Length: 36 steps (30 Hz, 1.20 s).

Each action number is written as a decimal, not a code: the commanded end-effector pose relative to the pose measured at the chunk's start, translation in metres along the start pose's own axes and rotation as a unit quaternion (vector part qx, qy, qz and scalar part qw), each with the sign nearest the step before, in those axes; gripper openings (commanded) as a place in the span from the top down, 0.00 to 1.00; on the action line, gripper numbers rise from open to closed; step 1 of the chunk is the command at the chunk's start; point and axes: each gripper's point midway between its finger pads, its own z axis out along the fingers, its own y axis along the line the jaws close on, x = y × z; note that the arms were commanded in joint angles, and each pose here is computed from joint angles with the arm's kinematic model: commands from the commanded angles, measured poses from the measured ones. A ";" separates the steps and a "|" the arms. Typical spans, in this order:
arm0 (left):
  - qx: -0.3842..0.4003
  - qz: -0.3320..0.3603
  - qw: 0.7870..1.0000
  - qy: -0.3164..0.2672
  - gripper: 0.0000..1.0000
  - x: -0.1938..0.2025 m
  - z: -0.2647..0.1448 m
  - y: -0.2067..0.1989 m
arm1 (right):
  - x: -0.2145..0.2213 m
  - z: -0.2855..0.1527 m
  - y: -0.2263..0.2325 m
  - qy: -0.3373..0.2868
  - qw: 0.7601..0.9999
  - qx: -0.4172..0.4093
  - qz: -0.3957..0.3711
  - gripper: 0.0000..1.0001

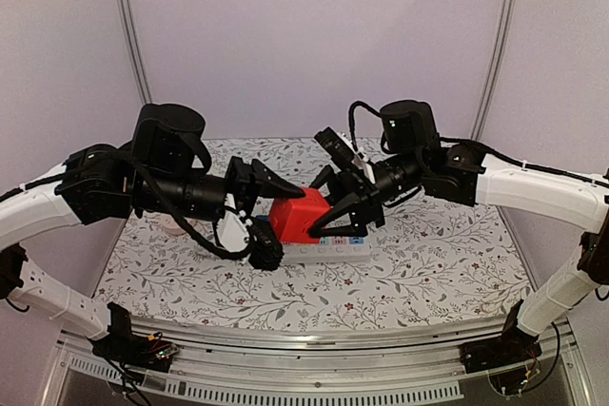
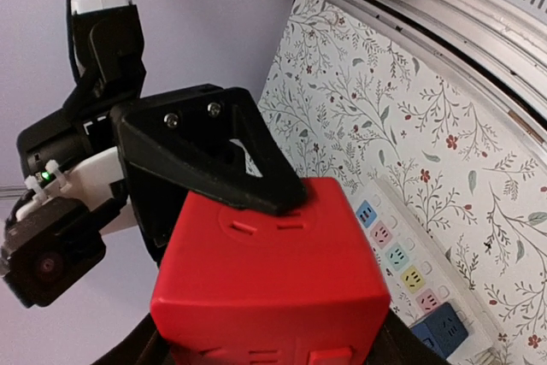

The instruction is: Insert the plug

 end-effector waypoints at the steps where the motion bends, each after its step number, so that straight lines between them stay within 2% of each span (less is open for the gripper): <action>1: 0.007 -0.013 1.000 -0.019 0.61 -0.018 0.001 -0.002 | -0.007 0.000 -0.002 -0.001 1.000 0.010 -0.013 1.00; 3: 0.008 -0.019 1.000 -0.019 0.82 -0.021 0.000 -0.004 | -0.005 0.000 -0.004 0.002 1.000 0.016 -0.010 1.00; 4: 0.009 -0.022 1.000 -0.020 0.96 -0.023 -0.001 -0.006 | -0.005 0.000 -0.005 0.003 1.000 0.018 -0.009 1.00; 6: 0.009 -0.049 0.999 -0.021 1.00 -0.027 -0.004 -0.007 | -0.006 0.000 -0.006 0.002 1.000 0.021 -0.008 0.98; 7: 0.006 -0.069 0.997 -0.019 1.00 -0.027 -0.005 -0.005 | -0.007 -0.001 -0.009 0.002 0.999 0.032 -0.006 0.84; 9: -0.002 -0.123 0.992 0.004 1.00 -0.019 -0.004 0.001 | -0.008 -0.003 -0.018 0.002 0.998 0.061 0.007 0.14; 10: 0.002 -0.154 0.988 0.024 1.00 -0.012 -0.003 0.001 | -0.009 -0.007 -0.025 0.001 0.996 0.084 0.013 0.03; 12: 0.036 -0.228 0.970 0.073 1.00 0.006 0.001 -0.007 | -0.009 -0.021 -0.041 -0.004 0.990 0.140 0.035 0.01; 14: 0.083 -0.318 0.937 0.120 1.00 0.027 0.002 -0.016 | -0.008 -0.038 -0.051 -0.010 0.981 0.185 0.049 0.01; 17: 0.182 -0.443 0.859 0.179 1.00 0.053 0.008 -0.040 | -0.007 -0.061 -0.052 -0.022 0.972 0.229 0.050 0.01; 20: 0.254 -0.527 0.786 0.198 1.00 0.066 0.013 -0.050 | 0.002 -0.072 -0.051 -0.018 0.965 0.259 0.047 0.01; 23: 0.294 -0.576 0.736 0.199 1.00 0.078 0.019 -0.058 | 0.009 -0.081 -0.051 -0.017 0.958 0.283 0.046 0.01; 25: 0.301 -0.585 0.721 0.217 1.00 0.091 0.025 -0.062 | 0.018 -0.089 -0.055 -0.014 0.950 0.308 0.053 0.01; 31: 0.332 -0.576 0.696 0.271 1.00 0.121 0.049 -0.083 | 0.037 -0.108 -0.060 -0.011 0.934 0.351 0.068 0.01; 34: 0.348 -0.548 0.698 0.304 1.00 0.137 0.057 -0.096 | 0.045 -0.113 -0.059 -0.008 0.930 0.361 0.066 0.01; 36: 0.355 -0.518 0.707 0.325 1.00 0.149 0.059 -0.102 | 0.048 -0.119 -0.060 -0.008 0.927 0.370 0.069 0.01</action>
